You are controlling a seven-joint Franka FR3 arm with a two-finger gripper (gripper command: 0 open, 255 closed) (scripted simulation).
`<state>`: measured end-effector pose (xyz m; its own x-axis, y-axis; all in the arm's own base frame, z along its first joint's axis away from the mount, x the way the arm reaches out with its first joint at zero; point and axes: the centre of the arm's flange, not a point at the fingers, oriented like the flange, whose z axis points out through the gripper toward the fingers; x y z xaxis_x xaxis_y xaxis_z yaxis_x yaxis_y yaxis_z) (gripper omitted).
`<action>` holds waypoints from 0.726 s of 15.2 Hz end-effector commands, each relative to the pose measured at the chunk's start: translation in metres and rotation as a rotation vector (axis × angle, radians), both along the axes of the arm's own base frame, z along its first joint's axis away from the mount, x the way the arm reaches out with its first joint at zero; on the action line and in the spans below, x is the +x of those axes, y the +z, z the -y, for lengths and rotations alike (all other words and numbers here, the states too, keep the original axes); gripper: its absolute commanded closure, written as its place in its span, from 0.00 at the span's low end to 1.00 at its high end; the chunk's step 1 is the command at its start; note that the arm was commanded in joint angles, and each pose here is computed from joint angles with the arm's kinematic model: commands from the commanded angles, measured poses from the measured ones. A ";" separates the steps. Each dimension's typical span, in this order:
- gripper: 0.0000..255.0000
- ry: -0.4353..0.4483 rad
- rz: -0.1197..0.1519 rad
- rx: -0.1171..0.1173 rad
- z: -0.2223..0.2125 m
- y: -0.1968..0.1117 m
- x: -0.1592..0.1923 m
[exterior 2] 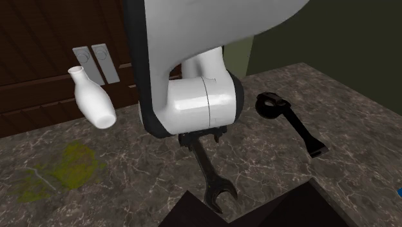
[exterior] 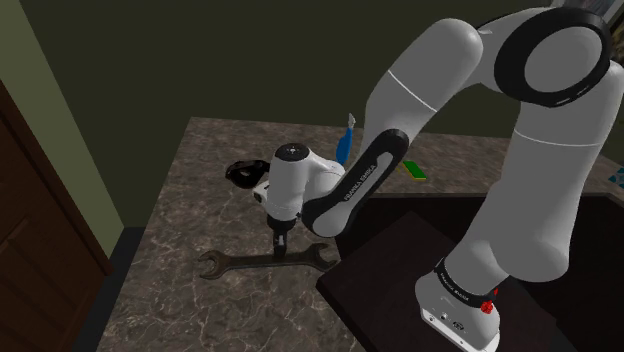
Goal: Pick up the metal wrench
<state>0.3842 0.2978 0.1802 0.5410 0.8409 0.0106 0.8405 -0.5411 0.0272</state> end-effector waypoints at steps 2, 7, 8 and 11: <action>0.00 0.054 0.007 -0.003 -0.016 -0.029 -0.001; 0.00 0.054 0.007 -0.003 -0.016 -0.056 -0.001; 0.00 0.054 0.007 -0.003 -0.016 -0.061 -0.001; 1.00 0.054 0.007 -0.003 -0.016 -0.064 0.000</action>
